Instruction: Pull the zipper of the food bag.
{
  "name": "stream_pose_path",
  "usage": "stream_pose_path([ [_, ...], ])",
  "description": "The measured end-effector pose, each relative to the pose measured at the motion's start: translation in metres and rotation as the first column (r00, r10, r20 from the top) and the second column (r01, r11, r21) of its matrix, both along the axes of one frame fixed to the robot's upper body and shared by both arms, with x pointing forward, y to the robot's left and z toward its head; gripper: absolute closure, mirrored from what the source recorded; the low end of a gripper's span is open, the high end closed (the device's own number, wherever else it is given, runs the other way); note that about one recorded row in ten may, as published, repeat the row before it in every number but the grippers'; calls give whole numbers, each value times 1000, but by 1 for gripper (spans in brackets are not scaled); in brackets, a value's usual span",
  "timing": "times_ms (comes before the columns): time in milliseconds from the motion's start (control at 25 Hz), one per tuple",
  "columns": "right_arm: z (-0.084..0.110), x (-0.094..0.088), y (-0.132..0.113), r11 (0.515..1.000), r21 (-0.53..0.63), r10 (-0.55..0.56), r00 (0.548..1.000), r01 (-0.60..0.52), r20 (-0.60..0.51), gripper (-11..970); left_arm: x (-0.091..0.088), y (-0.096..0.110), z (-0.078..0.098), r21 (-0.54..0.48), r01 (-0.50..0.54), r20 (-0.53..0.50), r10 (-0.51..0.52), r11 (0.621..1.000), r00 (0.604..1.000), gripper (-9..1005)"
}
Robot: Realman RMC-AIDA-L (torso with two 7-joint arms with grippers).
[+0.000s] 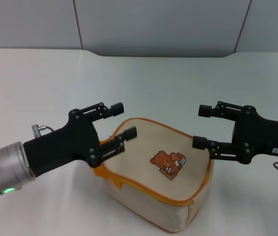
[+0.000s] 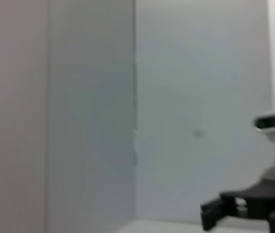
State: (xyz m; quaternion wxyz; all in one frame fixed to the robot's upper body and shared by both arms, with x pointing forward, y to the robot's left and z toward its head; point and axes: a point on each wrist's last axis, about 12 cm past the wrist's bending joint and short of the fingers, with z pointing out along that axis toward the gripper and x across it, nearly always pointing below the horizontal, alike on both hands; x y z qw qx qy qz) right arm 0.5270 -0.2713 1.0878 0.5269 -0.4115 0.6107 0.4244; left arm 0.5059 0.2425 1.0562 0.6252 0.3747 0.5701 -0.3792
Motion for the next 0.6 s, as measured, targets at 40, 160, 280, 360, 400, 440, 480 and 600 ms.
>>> stream_pose_path([
  [40, 1, 0, 0, 1000, 0, 8, 1000, -8, -1, 178, 0, 0, 0, 0, 0, 0, 0, 1000, 1000, 674],
  [160, 3, -1, -2, 1000, 2, 21, 1000, -21, 2, 178, 3, 11, 9, 69, 95, -38, -93, 993, 995, 551],
  [280, 3, -3, -2, 1000, 1, 30, 1000, -30, 0, 178, 4, 13, 11, 92, 119, -55, -115, 989, 992, 451],
  [360, 2, -4, -1, 999, -8, 42, 999, -42, -7, 178, 5, 15, 13, 112, 138, -68, -131, 984, 989, 298],
  [400, 2, -4, -1, 999, -13, 47, 999, -47, -12, 178, 5, 17, 15, 131, 156, -83, -146, 979, 986, 178],
  [440, 1, -4, 0, 998, -20, 54, 998, -54, -18, 178, 5, 17, 15, 131, 156, -83, -146, 979, 986, 176],
  [480, 1, -4, 0, 998, -23, 59, 998, -59, -23, 178, 5, 17, 15, 131, 157, -84, -147, 979, 986, 175],
  [600, -1, -5, 1, 997, -29, 66, 997, -67, -31, 177, 4, 17, 16, 127, 162, -89, -151, 979, 984, 170],
])
